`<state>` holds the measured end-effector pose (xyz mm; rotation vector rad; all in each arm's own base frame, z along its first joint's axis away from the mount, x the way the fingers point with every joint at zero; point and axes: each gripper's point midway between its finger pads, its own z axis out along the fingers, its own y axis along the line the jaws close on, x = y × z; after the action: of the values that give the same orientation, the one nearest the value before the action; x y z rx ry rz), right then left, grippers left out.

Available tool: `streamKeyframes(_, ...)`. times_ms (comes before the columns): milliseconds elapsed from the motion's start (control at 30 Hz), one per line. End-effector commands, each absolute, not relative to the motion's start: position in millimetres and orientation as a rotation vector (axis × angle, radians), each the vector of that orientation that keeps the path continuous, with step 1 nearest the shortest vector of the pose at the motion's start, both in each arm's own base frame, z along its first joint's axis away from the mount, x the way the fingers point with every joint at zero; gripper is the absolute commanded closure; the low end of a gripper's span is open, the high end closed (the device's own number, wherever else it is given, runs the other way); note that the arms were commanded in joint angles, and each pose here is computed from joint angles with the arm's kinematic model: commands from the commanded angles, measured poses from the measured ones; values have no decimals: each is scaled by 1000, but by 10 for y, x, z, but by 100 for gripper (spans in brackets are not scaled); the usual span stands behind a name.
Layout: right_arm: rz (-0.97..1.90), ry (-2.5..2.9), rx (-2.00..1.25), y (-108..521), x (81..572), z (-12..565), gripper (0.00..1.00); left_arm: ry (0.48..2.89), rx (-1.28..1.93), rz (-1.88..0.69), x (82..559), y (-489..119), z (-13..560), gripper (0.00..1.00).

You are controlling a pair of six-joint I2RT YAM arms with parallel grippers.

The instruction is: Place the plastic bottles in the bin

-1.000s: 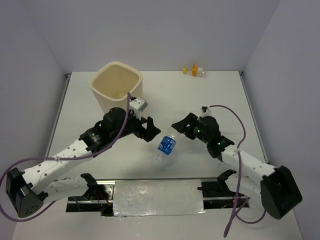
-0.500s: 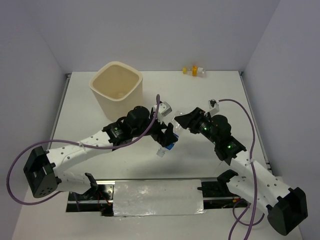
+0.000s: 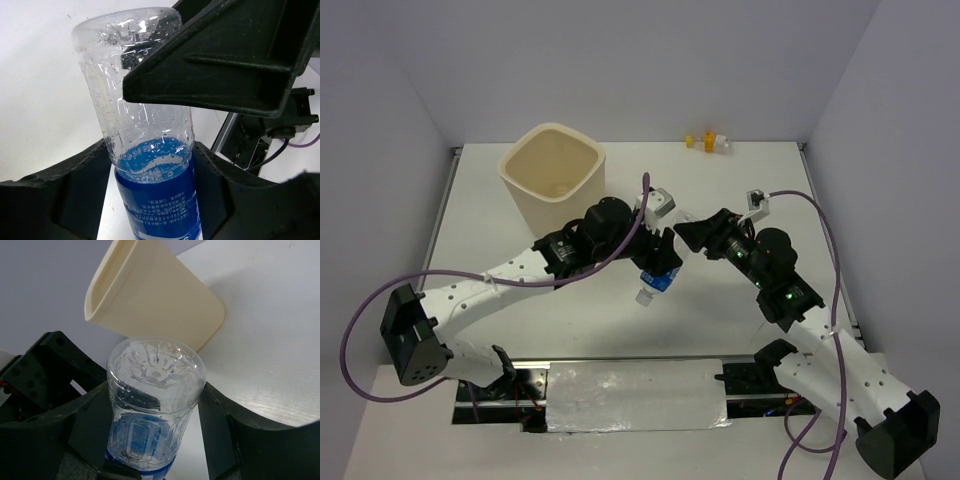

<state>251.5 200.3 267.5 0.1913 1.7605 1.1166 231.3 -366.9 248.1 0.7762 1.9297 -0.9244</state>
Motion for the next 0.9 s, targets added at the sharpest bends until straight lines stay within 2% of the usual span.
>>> streamKeyframes(0,1241,1596,85,2090,2345,3350,71,1905,724,-840,2551,-3677,2645,68)
streamKeyframes(33,1239,1585,78,2089,2347,3417,60,1897,713,-820,2595,-3672,2727,76)
streamKeyframes(67,1212,1613,76,2090,2378,3367,46,1903,701,-805,2643,-3658,2744,88)
streamKeyframes(100,1202,1623,86,2084,2400,3381,46,1902,691,-797,2668,-3646,2788,90)
streamKeyframes(133,1174,1613,89,2056,2432,3469,23,1887,678,-798,2703,-3634,2894,91)
streamKeyframes(233,1101,1649,117,2002,2548,3489,0,1853,626,-809,2865,-3504,3116,93)
streamKeyframes(400,899,1662,219,1696,2855,3578,0,1840,430,-752,3374,-2829,3446,100)
streamKeyframes(533,749,1610,188,1350,3225,3823,0,1733,311,-660,3696,-2206,3886,97)
streamKeyframes(567,722,1646,175,1326,3398,3730,0,1710,253,-624,3814,-1965,3972,96)
streamKeyframes(633,705,1631,20,1326,3555,3857,0,1664,219,-603,3909,-1760,4144,96)
streamKeyframes(667,660,1674,-3,1267,3794,3702,0,1653,174,-571,4009,-1549,4188,97)
streamKeyframes(700,578,1638,-82,1215,3918,3866,0,1626,163,-563,4049,-1465,4277,97)
streamKeyframes(833,348,1685,-254,1136,4585,3733,0,1592,70,-485,4263,-1047,4372,95)
streamKeyframes(867,307,1775,-283,1134,4843,3371,0,1604,41,-464,4343,-906,4328,94)
